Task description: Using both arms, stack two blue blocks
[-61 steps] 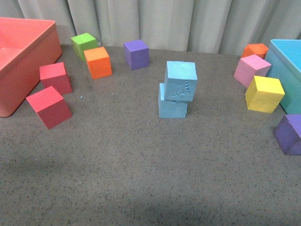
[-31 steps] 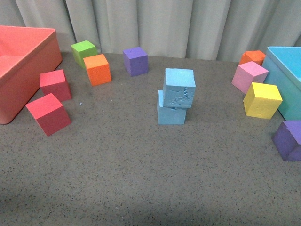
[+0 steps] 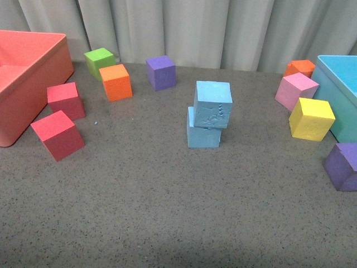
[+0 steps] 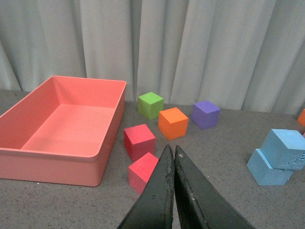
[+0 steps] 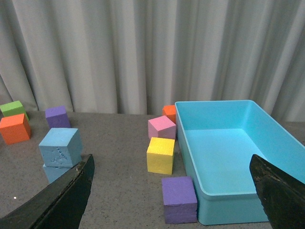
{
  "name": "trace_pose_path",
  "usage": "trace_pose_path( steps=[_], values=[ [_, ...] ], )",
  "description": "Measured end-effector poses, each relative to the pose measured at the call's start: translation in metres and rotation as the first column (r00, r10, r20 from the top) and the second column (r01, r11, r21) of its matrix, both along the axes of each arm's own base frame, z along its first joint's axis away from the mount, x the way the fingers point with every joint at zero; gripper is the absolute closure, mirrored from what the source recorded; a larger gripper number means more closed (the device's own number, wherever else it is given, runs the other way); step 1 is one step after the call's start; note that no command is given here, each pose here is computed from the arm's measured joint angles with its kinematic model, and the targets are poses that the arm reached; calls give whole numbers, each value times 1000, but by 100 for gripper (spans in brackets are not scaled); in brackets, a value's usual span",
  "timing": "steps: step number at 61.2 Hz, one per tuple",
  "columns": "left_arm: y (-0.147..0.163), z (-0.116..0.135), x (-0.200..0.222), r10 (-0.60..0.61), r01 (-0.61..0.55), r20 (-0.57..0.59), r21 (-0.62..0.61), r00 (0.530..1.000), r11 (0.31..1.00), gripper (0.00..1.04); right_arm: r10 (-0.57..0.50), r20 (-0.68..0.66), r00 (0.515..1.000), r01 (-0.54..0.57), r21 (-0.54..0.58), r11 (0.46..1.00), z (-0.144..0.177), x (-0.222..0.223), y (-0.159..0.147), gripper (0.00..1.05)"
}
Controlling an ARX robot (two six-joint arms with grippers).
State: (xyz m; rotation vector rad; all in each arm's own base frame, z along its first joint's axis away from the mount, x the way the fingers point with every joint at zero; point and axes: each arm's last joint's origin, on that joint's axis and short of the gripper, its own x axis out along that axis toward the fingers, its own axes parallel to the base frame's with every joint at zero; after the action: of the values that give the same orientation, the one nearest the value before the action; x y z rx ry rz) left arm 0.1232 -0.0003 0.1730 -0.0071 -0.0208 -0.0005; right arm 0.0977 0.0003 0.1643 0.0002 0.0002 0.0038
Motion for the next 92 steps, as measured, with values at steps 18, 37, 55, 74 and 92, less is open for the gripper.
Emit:
trace_pose_path(
  steps=[18, 37, 55, 74, 92],
  values=[
    [0, 0, -8, 0, 0, 2, 0, 1000, 1000, 101, 0, 0, 1000, 0, 0, 1000, 0, 0, 0, 10],
    [0, 0, -14, 0, 0, 2, 0, 1000, 1000, 101, 0, 0, 1000, 0, 0, 1000, 0, 0, 0, 10],
    [0, -3, -26, 0, 0, -4, 0, 1000, 1000, 90, 0, 0, 1000, 0, 0, 1000, 0, 0, 0, 10],
    [0, -3, -26, 0, 0, -4, 0, 1000, 1000, 33, 0, 0, 1000, 0, 0, 1000, 0, 0, 0, 10],
    [0, -3, -26, 0, 0, -4, 2, 1000, 1000, 7, 0, 0, 1000, 0, 0, 1000, 0, 0, 0, 10]
  ],
)
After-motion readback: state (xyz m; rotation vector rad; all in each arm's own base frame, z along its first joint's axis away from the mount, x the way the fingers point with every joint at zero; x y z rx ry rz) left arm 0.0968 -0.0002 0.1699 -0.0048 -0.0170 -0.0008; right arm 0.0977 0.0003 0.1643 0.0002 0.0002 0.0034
